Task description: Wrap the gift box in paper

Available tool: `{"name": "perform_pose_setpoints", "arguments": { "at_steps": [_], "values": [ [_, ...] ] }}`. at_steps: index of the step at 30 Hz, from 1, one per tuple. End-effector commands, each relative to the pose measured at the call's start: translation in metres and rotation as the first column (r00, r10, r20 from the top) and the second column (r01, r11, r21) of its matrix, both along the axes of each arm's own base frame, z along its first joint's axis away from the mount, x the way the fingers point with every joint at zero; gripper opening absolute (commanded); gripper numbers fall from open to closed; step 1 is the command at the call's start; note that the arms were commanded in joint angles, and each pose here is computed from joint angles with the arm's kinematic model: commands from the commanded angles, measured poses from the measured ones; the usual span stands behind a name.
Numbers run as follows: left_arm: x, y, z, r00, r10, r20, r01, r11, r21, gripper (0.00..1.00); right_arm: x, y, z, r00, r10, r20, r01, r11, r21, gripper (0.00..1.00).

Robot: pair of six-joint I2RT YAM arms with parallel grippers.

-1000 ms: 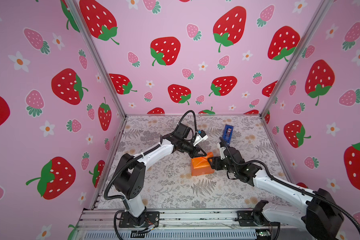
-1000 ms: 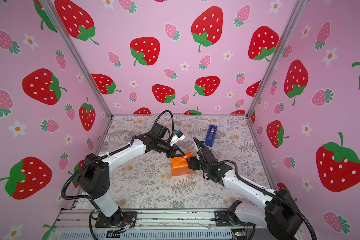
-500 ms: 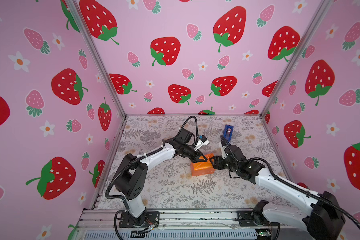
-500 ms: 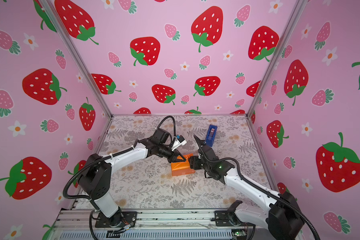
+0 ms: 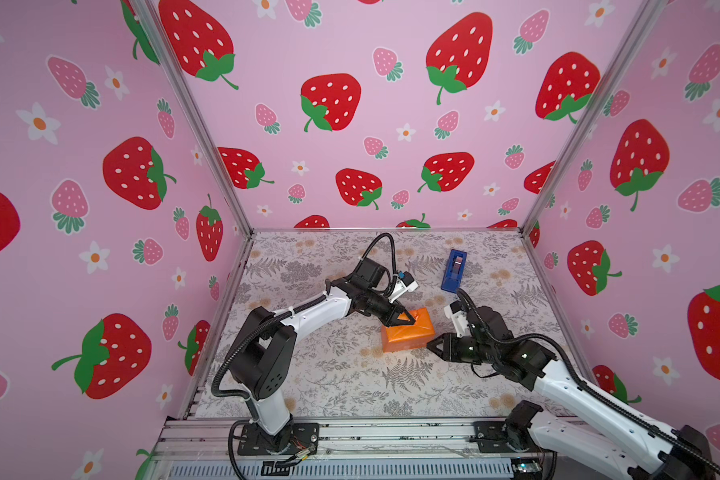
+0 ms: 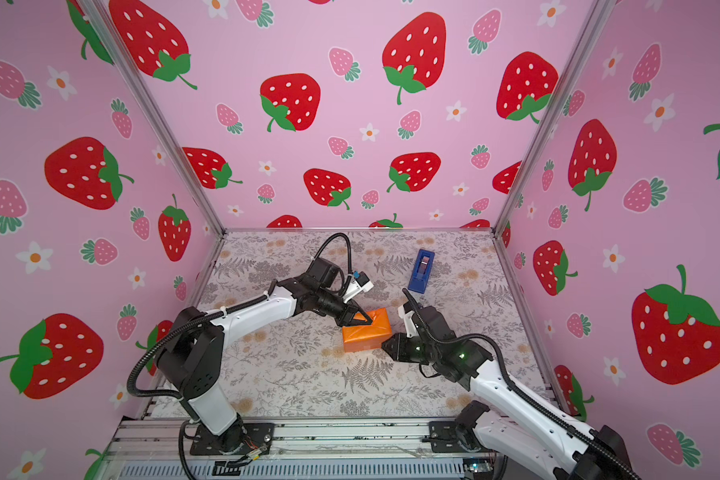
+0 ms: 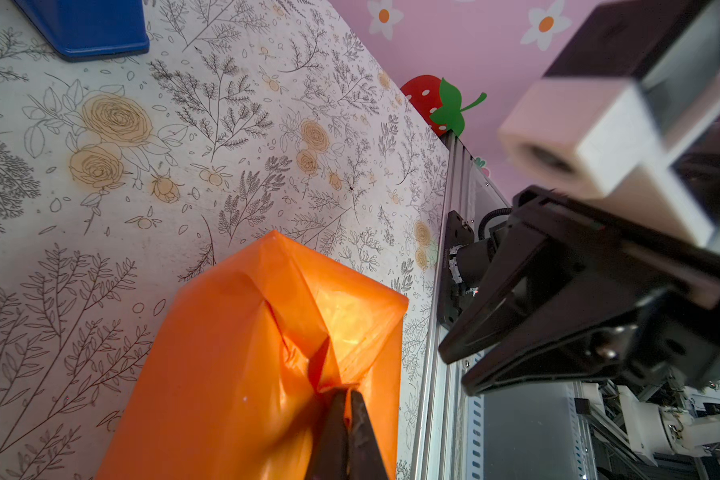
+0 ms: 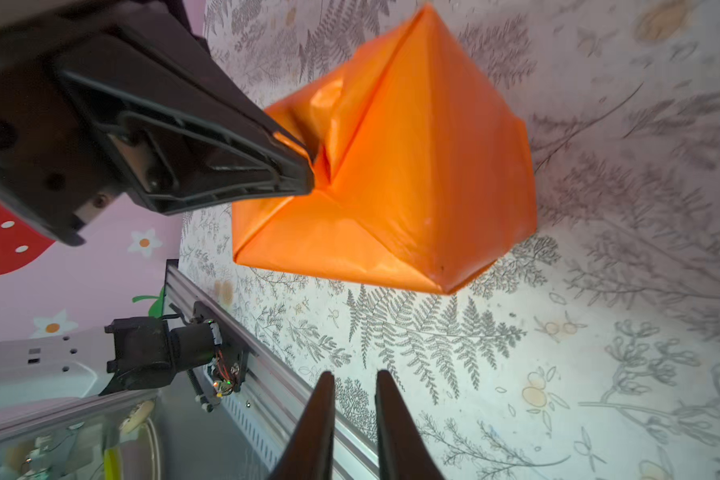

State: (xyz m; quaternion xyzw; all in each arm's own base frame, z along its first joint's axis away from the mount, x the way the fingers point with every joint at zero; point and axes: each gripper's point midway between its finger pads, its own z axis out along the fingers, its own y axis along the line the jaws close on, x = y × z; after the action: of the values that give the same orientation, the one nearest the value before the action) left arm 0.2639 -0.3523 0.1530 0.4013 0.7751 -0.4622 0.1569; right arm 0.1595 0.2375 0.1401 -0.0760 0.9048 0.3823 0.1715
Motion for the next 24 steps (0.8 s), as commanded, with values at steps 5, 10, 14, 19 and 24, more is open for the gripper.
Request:
{"name": "perform_pose_setpoints", "arguments": {
  "at_steps": [5, 10, 14, 19, 24],
  "values": [
    [-0.006, 0.006, -0.011, 0.997, 0.023, -0.069, -0.020, 0.999, 0.031, 0.00, 0.020, 0.033, 0.002, 1.000, 0.018, -0.021, -0.016, 0.997, 0.081, 0.19],
    [-0.008, 0.009, -0.009, 0.996, 0.046, -0.082, -0.043, 0.998, 0.036, 0.00, 0.041, 0.032, -0.007, 0.999, -0.031, -0.008, 0.031, 0.999, 0.023, 0.17],
    [-0.007, 0.013, -0.011, 0.993, 0.082, -0.088, -0.077, 0.995, 0.057, 0.00, 0.049, 0.027, -0.010, 0.999, -0.049, -0.002, 0.049, 0.999, 0.004, 0.16],
    [-0.008, 0.015, -0.010, 0.988, 0.109, -0.106, -0.103, 0.993, 0.054, 0.00, 0.057, 0.021, -0.012, 0.998, -0.064, 0.003, 0.064, 0.998, -0.006, 0.17],
    [-0.002, 0.017, -0.008, 0.979, 0.169, -0.113, -0.164, 0.985, 0.056, 0.00, 0.064, 0.020, -0.008, 0.998, -0.064, 0.018, 0.065, 0.998, -0.010, 0.17]
  ]
}}
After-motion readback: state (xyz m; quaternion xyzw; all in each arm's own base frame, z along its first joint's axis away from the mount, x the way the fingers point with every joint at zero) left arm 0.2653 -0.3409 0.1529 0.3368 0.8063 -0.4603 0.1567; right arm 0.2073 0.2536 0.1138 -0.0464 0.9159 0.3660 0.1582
